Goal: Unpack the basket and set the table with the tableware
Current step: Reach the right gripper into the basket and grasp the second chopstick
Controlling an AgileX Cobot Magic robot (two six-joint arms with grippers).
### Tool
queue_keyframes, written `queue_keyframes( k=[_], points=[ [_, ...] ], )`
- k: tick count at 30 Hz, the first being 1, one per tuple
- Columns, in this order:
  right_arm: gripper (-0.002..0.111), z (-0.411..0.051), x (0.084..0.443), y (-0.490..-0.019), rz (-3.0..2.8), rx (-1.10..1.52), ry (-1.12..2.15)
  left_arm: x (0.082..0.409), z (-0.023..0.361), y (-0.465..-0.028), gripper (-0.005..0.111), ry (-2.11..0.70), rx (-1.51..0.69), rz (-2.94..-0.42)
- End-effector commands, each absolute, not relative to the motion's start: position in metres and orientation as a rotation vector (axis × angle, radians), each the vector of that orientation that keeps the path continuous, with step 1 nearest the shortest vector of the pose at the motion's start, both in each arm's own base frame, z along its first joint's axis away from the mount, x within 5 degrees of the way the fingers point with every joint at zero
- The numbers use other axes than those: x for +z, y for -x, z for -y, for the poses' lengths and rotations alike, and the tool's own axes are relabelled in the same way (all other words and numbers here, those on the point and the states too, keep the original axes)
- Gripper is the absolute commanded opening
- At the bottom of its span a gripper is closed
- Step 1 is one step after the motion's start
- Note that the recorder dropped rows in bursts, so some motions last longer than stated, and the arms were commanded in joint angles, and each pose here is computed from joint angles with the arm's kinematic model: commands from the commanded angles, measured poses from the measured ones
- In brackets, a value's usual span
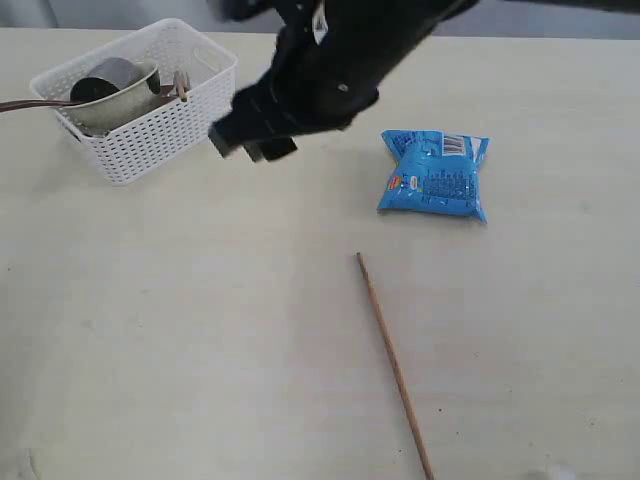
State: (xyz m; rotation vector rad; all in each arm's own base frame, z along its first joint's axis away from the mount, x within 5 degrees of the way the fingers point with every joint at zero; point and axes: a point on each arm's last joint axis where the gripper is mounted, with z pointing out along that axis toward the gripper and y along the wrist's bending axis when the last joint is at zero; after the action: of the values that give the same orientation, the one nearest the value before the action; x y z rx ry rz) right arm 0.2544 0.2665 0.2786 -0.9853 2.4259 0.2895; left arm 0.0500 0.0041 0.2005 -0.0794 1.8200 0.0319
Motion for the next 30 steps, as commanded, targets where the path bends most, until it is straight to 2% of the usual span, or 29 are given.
queue_keyframes(
  k=[1, 13, 30],
  points=[
    [0.055, -0.293, 0.281, -0.278, -2.285, 0.341, 0.967, 0.199, -0.004, -0.05, 0.0, 0.081, 0.033, -1.821],
    [0.055, -0.35, 0.235, -0.331, -2.214, 0.379, 0.937, 0.199, -0.004, -0.05, 0.0, 0.081, 0.033, -1.821],
    [0.054, -0.363, 0.21, -0.351, -2.167, 0.415, 0.867, 0.199, -0.004, -0.05, 0.0, 0.081, 0.033, -1.821]
  ],
)
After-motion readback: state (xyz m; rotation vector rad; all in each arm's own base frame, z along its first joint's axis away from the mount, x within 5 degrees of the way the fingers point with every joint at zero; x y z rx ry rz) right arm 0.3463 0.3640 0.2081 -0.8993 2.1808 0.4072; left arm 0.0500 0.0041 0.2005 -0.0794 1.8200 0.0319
